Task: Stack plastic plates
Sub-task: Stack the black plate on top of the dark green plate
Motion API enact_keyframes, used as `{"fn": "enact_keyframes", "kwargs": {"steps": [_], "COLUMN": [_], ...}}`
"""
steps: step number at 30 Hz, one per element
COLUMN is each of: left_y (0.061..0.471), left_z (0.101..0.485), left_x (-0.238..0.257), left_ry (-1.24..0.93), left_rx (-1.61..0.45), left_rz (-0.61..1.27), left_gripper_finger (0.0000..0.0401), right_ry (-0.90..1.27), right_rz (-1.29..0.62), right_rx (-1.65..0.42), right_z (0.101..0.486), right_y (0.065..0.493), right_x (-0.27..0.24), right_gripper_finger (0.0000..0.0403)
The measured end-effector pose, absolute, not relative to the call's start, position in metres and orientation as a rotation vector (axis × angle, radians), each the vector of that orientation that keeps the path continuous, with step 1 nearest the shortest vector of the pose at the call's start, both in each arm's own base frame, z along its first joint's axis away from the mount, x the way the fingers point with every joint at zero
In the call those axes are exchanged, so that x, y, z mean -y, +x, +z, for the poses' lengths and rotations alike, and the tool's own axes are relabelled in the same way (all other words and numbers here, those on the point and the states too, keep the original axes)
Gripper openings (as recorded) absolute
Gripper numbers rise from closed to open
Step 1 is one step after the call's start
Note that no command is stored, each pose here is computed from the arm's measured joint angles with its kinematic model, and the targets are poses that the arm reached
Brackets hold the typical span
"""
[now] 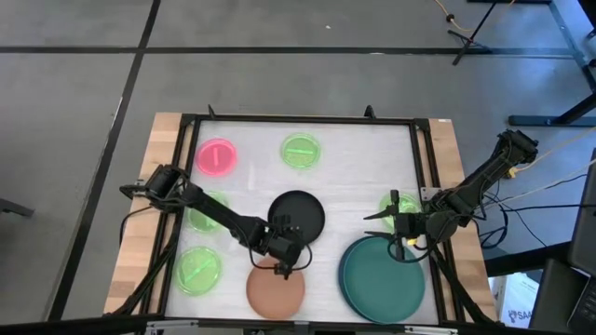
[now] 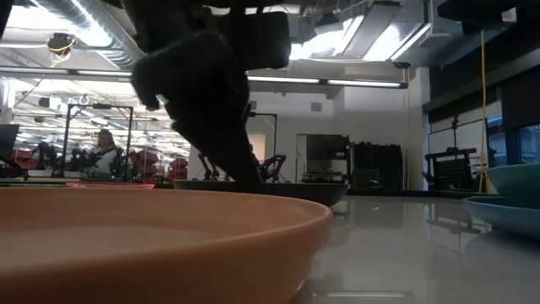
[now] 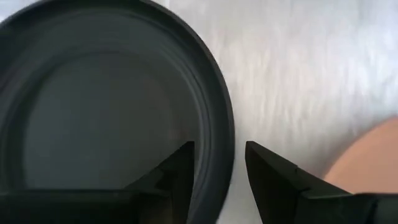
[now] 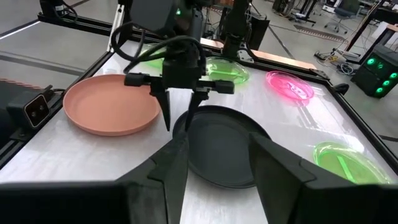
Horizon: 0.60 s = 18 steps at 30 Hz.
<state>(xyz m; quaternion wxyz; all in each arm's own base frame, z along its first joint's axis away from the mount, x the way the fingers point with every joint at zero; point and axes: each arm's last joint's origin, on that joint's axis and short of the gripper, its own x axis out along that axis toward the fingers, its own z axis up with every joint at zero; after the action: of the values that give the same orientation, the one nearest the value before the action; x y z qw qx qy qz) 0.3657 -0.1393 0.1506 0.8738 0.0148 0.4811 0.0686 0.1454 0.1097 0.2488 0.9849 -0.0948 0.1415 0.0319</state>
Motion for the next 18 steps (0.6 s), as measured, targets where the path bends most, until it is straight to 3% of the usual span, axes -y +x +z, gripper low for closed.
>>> {"fn": "enact_keyframes", "kwargs": {"steps": [12, 18], "left_y": [0.355, 0.355], "left_z": [0.129, 0.129], "left_x": [0.133, 0.132], "left_ry": [0.036, 0.095], "left_rx": [-1.006, -0.996], "left_rz": [0.148, 0.143], "left_gripper_finger": [0.0136, 0.0100], "right_ry": [-0.188, -0.191], "right_rz": [0.079, 0.075], "right_rx": [-0.287, -0.282], "right_z": [0.249, 0.249], "right_y": [0.145, 0.145], "right_x": [-0.110, -0.110], "right_gripper_finger": [0.0161, 0.0161]}}
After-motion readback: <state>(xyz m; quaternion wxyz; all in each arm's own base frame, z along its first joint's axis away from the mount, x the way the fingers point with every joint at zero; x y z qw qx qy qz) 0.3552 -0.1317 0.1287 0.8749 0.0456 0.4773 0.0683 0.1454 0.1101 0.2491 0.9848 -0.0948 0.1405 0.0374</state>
